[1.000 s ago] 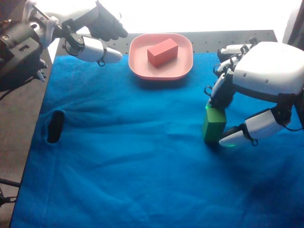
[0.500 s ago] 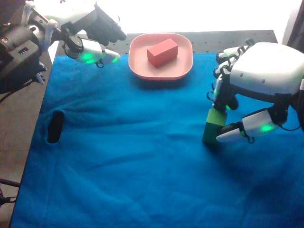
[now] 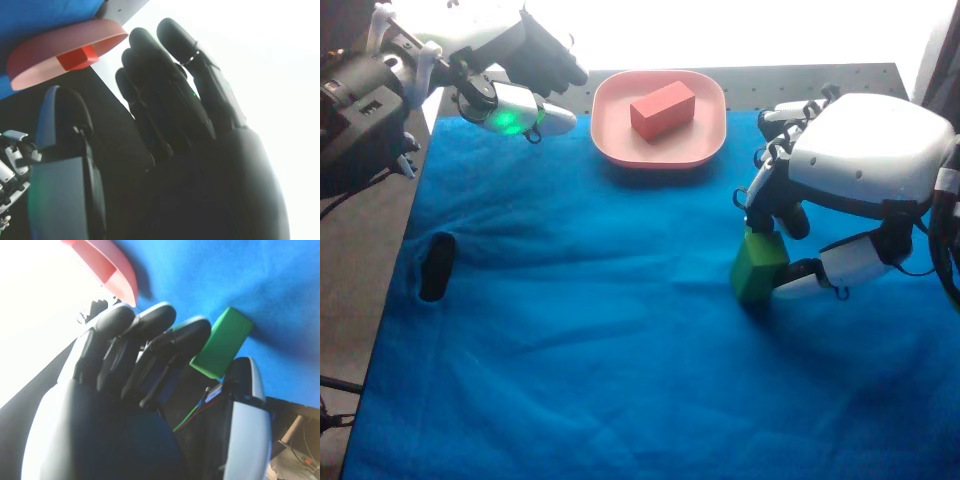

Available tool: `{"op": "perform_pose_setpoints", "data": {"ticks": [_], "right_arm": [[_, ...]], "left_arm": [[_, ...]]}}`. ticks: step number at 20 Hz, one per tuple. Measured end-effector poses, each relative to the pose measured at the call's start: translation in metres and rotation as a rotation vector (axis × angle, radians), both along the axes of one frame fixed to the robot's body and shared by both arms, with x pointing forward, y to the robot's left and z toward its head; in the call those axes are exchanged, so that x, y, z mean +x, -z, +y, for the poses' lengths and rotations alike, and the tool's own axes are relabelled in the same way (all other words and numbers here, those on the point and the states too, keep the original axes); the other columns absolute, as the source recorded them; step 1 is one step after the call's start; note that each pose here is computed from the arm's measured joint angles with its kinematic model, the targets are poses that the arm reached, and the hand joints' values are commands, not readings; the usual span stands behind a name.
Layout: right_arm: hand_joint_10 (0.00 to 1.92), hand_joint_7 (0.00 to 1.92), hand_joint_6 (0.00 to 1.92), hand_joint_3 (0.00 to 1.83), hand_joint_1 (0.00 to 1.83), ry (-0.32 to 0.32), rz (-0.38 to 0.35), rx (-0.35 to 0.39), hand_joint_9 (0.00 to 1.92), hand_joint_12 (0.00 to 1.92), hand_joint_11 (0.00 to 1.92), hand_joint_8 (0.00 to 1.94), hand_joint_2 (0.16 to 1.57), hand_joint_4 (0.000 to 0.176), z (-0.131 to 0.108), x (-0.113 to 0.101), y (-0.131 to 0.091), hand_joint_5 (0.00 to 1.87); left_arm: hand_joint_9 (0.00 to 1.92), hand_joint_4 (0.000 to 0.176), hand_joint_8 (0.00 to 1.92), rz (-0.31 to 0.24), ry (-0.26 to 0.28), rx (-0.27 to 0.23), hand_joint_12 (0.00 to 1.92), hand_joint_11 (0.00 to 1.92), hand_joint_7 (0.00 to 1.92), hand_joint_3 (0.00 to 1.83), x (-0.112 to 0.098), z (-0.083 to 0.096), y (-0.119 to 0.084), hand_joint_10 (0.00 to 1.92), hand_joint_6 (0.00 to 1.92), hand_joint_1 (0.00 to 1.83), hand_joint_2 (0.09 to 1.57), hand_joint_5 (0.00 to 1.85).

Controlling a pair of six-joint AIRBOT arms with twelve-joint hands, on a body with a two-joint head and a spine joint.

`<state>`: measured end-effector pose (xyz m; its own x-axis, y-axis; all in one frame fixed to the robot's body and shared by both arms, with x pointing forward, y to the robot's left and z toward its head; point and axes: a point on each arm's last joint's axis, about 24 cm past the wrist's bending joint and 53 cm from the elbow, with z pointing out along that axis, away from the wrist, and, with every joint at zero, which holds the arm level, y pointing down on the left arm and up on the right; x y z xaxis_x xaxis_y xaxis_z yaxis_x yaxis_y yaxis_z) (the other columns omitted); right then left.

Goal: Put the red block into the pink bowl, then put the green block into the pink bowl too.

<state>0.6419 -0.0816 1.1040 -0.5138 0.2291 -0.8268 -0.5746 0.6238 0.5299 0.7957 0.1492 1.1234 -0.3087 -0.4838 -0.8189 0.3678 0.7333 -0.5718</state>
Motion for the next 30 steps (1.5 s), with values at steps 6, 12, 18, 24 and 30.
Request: {"op": "perform_pose_setpoints", "data": {"ticks": [6,12,18,24,30], "right_arm": [[1.15,1.21,0.54,0.00,1.29,0.005,-0.010,-0.004,0.86,1.73,0.45,0.84,1.03,0.000,-0.001,0.004,-0.003,1.14],[1.12,1.29,0.83,0.00,1.16,0.020,-0.034,0.004,0.88,1.71,0.42,0.58,1.07,0.000,-0.001,0.015,-0.014,1.08],[1.16,1.27,0.82,0.00,1.17,0.039,-0.075,0.052,0.84,1.72,0.31,0.57,1.07,0.000,0.003,0.033,-0.035,1.09],[1.48,1.12,0.83,0.00,1.17,0.082,-0.100,0.093,0.73,1.90,0.44,1.01,1.07,0.000,0.002,0.058,-0.051,1.08],[1.35,1.10,0.82,0.00,1.16,0.120,-0.120,0.103,0.84,1.85,0.50,0.81,1.07,0.000,-0.008,0.075,-0.060,1.08]], "left_arm": [[1.02,0.000,0.00,0.004,0.005,-0.001,1.07,0.58,1.02,0.00,-0.002,-0.002,0.002,0.00,0.01,0.98,1.04,0.97],[1.03,0.023,0.00,0.009,0.009,0.003,1.06,0.56,1.06,0.01,-0.005,0.000,0.004,0.00,0.95,1.06,1.11,0.97],[1.02,0.166,0.01,0.001,0.043,0.002,1.11,0.41,1.10,0.00,-0.014,-0.012,0.006,0.00,1.00,1.01,1.11,0.97],[1.06,0.000,0.13,-0.006,0.079,0.012,1.22,0.39,1.07,0.00,-0.025,-0.024,0.011,0.01,0.97,1.09,1.11,0.98],[1.08,0.031,0.99,-0.009,0.122,0.022,1.24,0.44,0.98,0.00,-0.037,-0.036,0.016,0.02,1.13,1.20,1.14,0.89]]}}
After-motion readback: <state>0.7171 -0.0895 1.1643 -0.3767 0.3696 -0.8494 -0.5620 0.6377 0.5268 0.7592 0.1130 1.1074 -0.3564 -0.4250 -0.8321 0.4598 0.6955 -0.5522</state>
